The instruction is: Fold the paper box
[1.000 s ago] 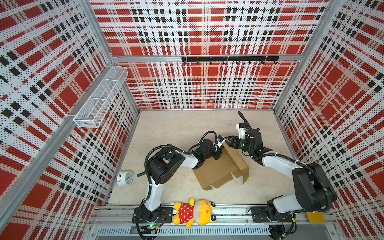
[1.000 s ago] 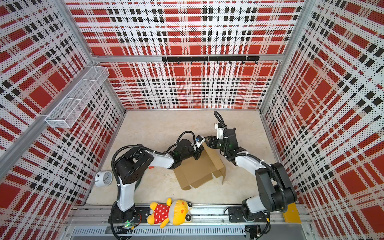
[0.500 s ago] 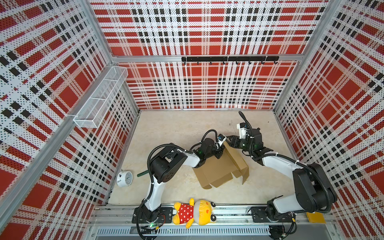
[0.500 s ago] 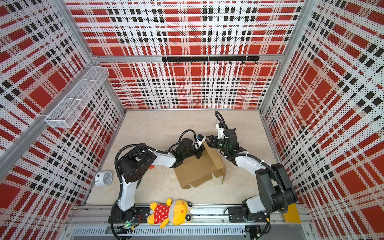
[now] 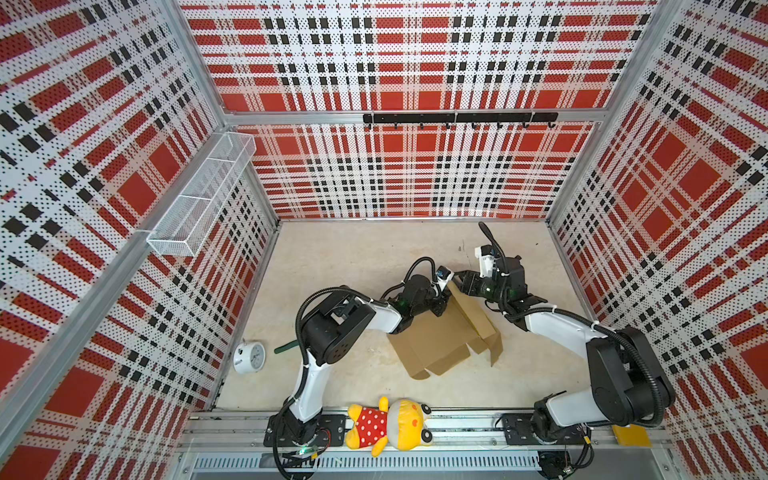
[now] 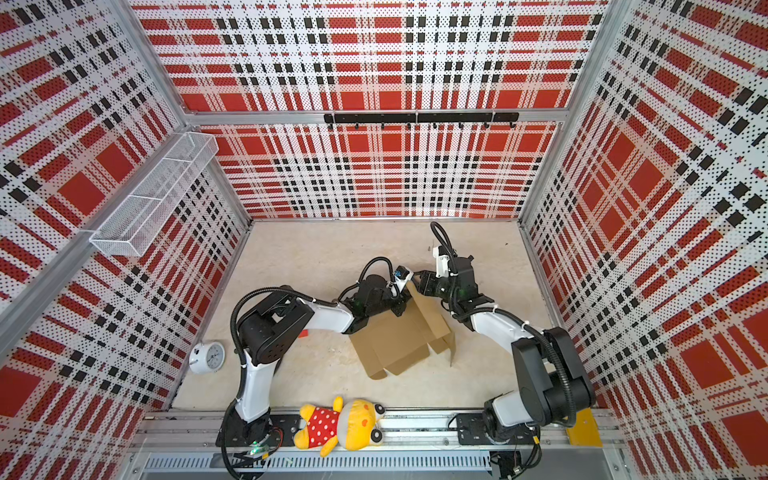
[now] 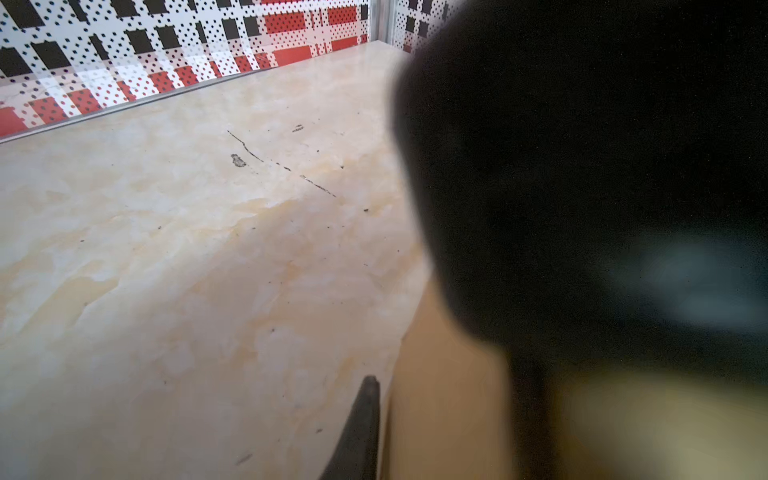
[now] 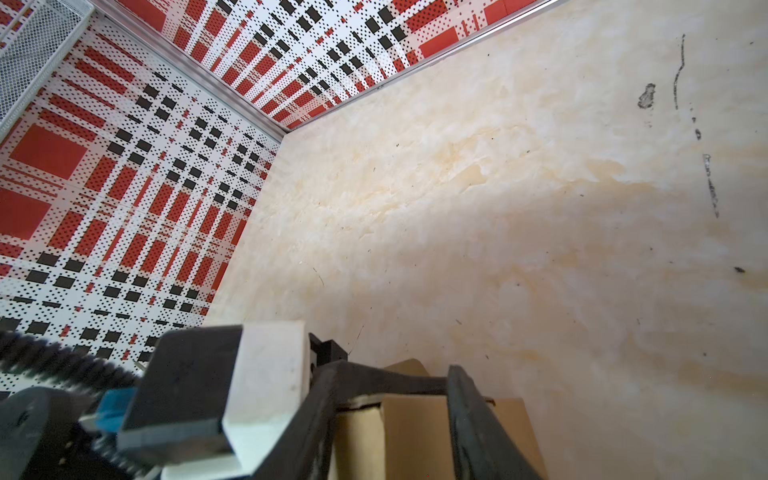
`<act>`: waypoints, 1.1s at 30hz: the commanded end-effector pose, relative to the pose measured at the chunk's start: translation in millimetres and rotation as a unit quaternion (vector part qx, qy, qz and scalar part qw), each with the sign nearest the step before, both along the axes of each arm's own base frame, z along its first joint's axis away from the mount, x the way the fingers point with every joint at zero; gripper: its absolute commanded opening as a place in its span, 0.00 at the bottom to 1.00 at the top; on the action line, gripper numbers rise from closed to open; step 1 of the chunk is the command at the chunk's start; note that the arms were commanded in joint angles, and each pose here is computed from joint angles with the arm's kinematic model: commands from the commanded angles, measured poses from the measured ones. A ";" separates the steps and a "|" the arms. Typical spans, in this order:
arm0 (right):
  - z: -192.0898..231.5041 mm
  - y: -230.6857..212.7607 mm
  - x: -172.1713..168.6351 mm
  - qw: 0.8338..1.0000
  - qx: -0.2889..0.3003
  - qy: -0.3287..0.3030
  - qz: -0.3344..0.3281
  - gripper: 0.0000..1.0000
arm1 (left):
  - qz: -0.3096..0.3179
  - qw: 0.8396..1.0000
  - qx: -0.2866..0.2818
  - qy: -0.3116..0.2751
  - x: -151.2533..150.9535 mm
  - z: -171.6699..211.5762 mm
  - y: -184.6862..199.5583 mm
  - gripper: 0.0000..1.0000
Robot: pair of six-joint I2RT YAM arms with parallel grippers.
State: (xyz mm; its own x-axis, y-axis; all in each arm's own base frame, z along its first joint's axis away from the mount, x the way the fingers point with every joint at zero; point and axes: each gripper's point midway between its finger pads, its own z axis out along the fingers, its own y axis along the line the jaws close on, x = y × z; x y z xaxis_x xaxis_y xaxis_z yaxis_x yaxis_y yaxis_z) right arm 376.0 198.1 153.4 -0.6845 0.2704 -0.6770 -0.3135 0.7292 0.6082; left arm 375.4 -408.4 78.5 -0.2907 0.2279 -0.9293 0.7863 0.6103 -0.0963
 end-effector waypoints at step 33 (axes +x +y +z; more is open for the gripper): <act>-38.4 4.5 -24.1 0.998 -0.019 0.063 0.016 0.44 | 0.050 0.993 -0.093 0.043 34.6 47.0 5.0 0.12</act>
